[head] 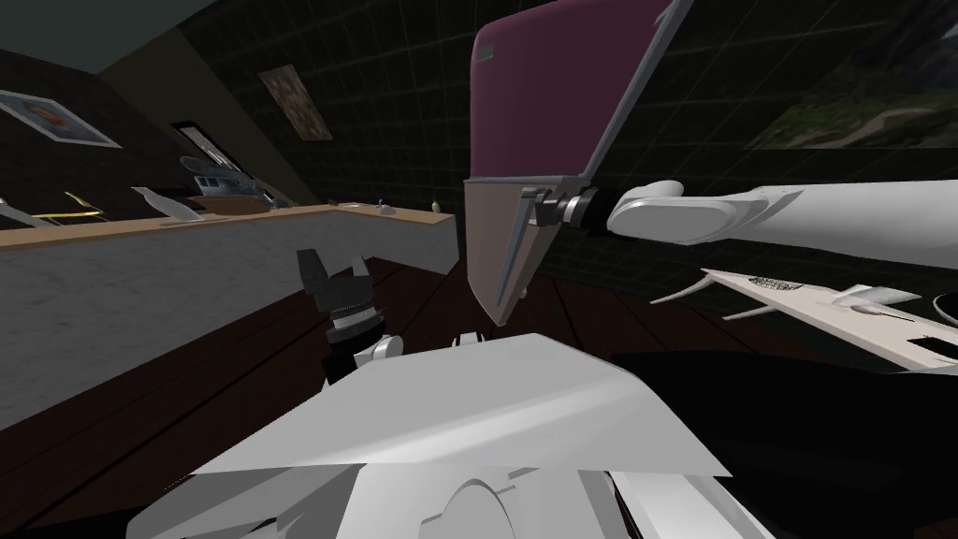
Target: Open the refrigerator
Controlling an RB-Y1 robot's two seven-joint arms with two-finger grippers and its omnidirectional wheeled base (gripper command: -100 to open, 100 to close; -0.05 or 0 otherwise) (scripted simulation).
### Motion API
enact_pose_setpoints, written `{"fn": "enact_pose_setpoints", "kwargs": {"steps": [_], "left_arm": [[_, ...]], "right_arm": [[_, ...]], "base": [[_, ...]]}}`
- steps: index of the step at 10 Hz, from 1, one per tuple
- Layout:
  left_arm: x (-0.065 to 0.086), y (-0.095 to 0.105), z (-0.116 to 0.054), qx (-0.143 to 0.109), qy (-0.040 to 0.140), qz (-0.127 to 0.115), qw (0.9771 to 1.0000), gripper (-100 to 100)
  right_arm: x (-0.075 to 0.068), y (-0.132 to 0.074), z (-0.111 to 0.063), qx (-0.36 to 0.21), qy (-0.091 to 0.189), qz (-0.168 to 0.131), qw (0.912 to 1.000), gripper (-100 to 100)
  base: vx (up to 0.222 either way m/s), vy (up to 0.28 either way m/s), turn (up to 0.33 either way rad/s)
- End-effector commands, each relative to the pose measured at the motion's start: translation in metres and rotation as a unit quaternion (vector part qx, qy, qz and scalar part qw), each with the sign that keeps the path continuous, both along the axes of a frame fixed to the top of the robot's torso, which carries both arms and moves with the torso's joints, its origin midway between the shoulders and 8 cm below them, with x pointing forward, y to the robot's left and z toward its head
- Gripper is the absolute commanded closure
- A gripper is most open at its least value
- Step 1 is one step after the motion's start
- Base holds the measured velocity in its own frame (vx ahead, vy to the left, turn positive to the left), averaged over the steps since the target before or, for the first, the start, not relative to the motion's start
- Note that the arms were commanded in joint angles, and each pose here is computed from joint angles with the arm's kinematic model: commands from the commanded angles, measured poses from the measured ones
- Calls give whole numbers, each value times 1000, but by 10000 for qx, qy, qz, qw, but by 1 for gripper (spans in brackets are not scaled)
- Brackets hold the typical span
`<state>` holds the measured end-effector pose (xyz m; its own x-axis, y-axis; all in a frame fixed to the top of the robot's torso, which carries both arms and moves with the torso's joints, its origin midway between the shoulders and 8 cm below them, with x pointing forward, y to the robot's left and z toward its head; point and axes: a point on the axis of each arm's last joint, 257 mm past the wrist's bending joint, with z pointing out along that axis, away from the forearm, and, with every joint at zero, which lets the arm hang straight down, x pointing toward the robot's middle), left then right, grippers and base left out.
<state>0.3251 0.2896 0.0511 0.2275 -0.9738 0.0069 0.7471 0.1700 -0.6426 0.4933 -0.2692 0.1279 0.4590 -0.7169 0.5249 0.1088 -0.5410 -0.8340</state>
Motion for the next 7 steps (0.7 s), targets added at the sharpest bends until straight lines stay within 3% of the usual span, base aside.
{"fn": "enact_pose_setpoints", "kwargs": {"steps": [1, 6, 7], "left_arm": [[0, 0, 0, 0, 0, 0, 10000, 0], [0, 0, 0, 0, 1, 2, 10000, 0], [0, 0, 0, 0, 1, 2, 10000, 0]], "right_arm": [[4, -28, -14, 50, 163, -317, 9994, -100], [4, -28, -14, 209, 238, -345, 9989, -100], [4, -24, -3, 210, 131, -304, 9992, -100]], "base": [[-72, -33, 201], [2, 7, -9], [0, 0, 0]]}}
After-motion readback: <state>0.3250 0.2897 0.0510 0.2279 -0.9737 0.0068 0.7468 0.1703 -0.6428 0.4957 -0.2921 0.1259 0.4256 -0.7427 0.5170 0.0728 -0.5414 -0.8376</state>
